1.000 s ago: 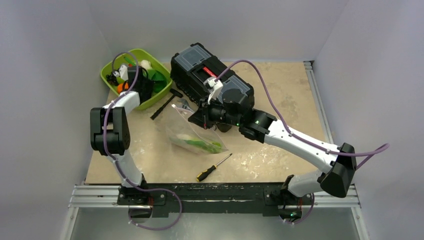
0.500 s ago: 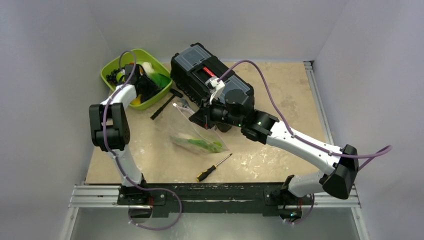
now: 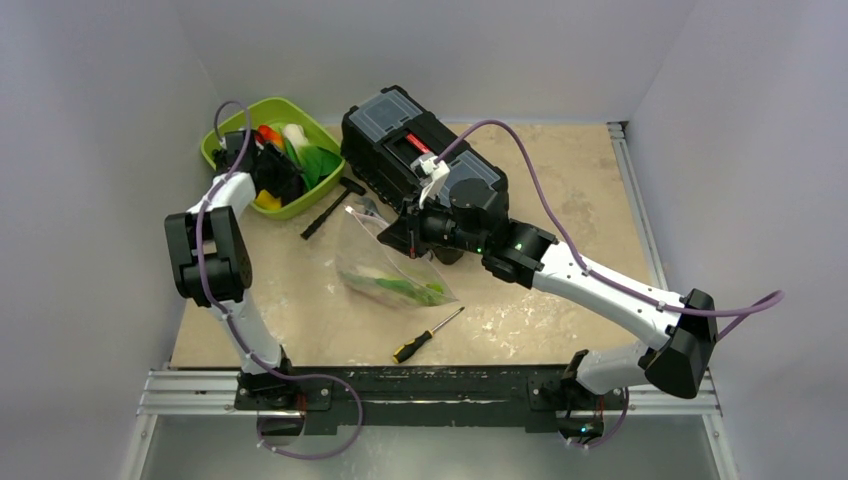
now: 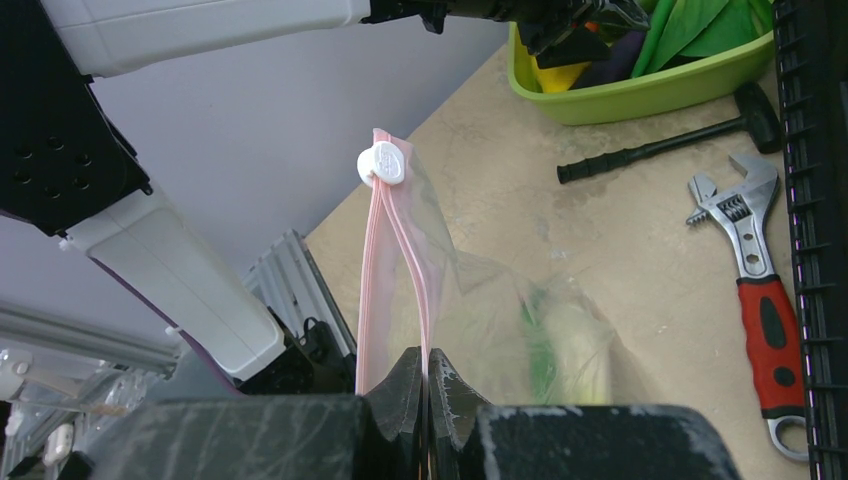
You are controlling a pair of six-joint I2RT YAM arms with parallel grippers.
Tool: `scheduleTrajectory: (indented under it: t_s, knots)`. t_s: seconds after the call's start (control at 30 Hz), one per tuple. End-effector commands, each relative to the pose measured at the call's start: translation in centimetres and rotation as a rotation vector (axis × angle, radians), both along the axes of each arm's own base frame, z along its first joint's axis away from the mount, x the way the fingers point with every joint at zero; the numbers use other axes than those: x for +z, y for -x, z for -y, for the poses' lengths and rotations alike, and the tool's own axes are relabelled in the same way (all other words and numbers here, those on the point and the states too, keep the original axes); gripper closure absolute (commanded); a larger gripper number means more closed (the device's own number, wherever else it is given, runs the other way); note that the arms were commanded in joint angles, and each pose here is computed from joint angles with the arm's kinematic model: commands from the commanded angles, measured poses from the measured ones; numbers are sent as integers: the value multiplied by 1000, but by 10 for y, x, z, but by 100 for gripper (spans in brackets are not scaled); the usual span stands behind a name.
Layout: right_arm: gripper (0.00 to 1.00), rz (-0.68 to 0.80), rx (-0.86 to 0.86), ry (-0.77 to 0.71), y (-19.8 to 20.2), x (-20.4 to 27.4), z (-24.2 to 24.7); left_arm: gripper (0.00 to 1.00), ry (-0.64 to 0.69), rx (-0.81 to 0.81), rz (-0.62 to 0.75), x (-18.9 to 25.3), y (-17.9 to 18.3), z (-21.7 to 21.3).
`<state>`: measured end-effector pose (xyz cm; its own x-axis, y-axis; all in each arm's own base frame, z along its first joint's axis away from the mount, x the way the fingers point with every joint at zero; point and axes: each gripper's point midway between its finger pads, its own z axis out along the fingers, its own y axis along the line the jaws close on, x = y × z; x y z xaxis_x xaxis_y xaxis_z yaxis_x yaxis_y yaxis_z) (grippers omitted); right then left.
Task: Place the food in the zip-top bag and seal the zipper
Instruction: Pick up the fake vegetable from the bin.
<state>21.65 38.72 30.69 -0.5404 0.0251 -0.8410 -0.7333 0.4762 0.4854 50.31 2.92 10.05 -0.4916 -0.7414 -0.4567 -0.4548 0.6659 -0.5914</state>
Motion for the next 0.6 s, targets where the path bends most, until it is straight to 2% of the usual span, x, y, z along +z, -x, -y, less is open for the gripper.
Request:
scheduleTrajectory:
  t_s: [0.0, 0.17, 0.4, 0.47, 0.57]
  knots:
    - [100, 28, 22, -55, 0, 18, -5, 50, -27, -36, 113, 33, -24, -2]
    - [100, 22, 29, -59, 0, 18, -7, 61, -10, -20, 109, 24, -33, -3]
    - [100, 20, 28, -62, 0, 19, -9, 60, 34, 82, 90, 4, -28, -6]
    - [100, 18, 29, -63, 0, 18, -9, 59, 81, 80, 94, -3, -31, 0]
    - [100, 16, 31, -60, -1, 17, -10, 67, 124, 77, 67, -17, -35, 4]
